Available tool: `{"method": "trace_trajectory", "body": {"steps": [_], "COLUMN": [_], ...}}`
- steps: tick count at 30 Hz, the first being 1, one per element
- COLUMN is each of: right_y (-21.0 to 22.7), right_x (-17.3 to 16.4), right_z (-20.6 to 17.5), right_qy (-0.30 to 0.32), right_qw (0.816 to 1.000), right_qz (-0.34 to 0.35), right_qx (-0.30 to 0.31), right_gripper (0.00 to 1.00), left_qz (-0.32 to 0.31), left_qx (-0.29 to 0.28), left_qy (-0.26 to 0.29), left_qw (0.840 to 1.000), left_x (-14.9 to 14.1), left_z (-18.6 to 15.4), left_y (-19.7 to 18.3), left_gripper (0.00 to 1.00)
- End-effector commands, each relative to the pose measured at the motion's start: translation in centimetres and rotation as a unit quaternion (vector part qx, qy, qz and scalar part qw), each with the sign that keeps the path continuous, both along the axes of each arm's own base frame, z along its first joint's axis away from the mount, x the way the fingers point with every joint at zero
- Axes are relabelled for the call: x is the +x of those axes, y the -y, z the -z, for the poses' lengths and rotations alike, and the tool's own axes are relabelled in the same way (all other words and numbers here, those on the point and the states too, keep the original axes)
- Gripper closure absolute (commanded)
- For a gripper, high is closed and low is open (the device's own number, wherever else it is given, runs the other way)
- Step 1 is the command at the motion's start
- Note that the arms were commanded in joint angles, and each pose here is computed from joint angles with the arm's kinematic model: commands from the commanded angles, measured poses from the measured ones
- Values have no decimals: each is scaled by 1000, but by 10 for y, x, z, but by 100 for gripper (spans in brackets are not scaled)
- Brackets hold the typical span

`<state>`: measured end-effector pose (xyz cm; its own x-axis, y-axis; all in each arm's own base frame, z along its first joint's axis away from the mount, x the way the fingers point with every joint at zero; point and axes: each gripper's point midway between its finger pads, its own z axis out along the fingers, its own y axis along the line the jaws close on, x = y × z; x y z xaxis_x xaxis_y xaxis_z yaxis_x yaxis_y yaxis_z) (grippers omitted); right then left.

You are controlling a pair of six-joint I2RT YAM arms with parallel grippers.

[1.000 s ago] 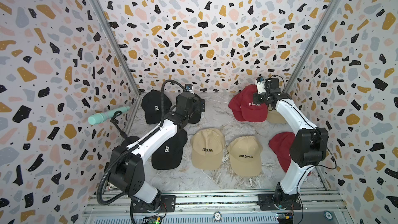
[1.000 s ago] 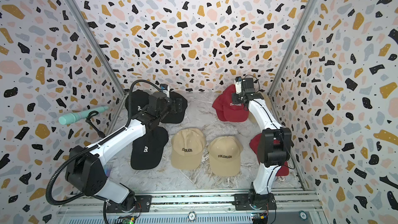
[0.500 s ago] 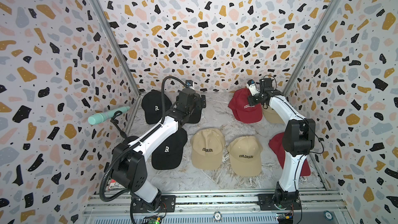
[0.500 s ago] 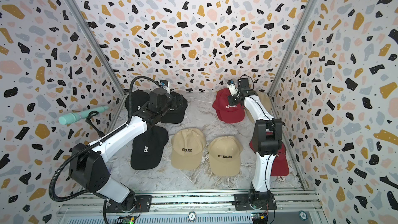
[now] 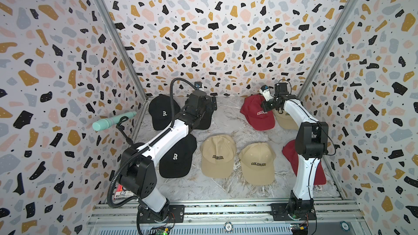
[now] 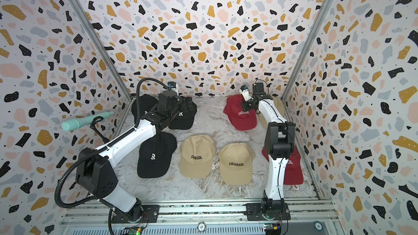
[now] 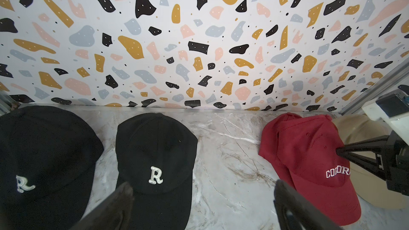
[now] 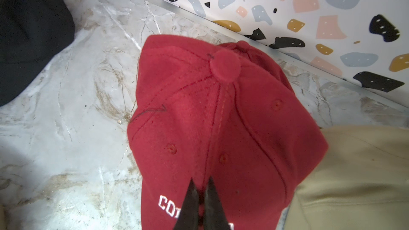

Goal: Stack the baseball caps by color
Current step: Place the baseball cap on the baseball cap.

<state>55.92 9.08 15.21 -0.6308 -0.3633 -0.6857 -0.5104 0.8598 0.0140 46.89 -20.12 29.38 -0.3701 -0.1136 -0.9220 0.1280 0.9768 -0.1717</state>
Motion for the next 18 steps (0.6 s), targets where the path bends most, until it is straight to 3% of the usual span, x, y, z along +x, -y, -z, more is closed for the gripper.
{"method": "trace_trajectory", "body": {"steps": [1,9,18], "right_y": [1,5,25], "right_x": [3,-1,-47], "right_z": [-11,-36,-71], "right_qy": [11,28,35], "right_qw": [1000,1000,998], "right_qz": [-10,1,29], "right_qx": [11,9,-39], "right_gripper": [100,100,100], "left_qz": [-4,-3,5], "left_qx": [-11,-11,-2], "left_qy": [11,12,9], "left_qw": [1000,1000,1000], "left_x": [5,7,8], "left_z": [-12,-20,-17], "left_y": [6,13,15], "left_gripper": [0,0,0]}}
